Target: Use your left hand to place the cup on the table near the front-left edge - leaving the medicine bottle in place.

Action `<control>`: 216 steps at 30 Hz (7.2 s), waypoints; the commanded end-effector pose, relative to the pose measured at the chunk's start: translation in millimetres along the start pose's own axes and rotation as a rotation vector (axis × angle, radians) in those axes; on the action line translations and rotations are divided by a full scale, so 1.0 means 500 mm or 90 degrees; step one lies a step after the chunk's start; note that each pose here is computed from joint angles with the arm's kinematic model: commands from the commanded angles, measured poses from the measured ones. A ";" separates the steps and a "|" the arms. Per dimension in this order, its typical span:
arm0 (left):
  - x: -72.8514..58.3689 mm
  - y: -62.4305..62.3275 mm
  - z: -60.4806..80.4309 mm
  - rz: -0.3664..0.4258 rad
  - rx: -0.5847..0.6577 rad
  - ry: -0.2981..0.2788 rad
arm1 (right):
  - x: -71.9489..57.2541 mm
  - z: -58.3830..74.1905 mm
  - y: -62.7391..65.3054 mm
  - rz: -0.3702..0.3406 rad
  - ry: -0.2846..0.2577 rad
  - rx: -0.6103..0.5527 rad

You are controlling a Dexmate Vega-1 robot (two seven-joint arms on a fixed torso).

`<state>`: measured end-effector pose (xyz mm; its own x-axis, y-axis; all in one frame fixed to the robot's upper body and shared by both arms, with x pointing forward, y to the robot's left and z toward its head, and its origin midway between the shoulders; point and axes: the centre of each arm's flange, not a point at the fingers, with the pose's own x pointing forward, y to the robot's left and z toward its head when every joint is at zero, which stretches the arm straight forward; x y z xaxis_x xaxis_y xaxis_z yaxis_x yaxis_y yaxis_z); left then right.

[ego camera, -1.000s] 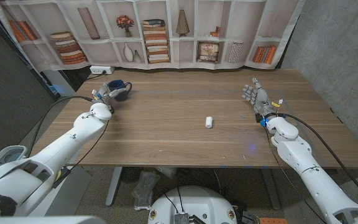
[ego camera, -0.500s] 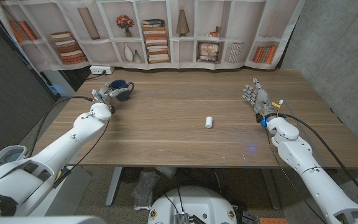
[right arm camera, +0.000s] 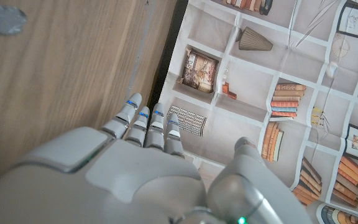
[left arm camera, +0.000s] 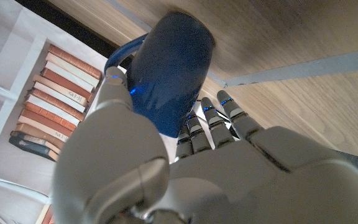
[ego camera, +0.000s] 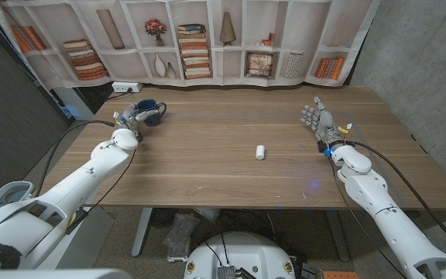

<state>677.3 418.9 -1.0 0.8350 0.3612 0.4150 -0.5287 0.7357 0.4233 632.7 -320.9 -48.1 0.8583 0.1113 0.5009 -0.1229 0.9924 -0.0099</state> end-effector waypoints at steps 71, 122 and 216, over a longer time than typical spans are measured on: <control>-0.042 0.060 -0.003 0.026 -0.057 -0.031 | 0.015 0.003 0.031 0.014 -0.004 -0.001; -0.114 0.107 -0.018 -0.021 -0.197 -0.120 | -0.004 0.007 0.055 0.004 -0.008 -0.008; -0.318 0.104 0.008 -0.045 -0.254 -0.250 | 0.024 0.030 0.032 0.009 -0.024 -0.001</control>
<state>520.2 404.6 -36.0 0.7053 0.1278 0.6973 -0.3194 0.9354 0.1516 631.3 -302.8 -31.4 0.8379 0.1225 0.5319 -0.1312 0.9911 -0.0216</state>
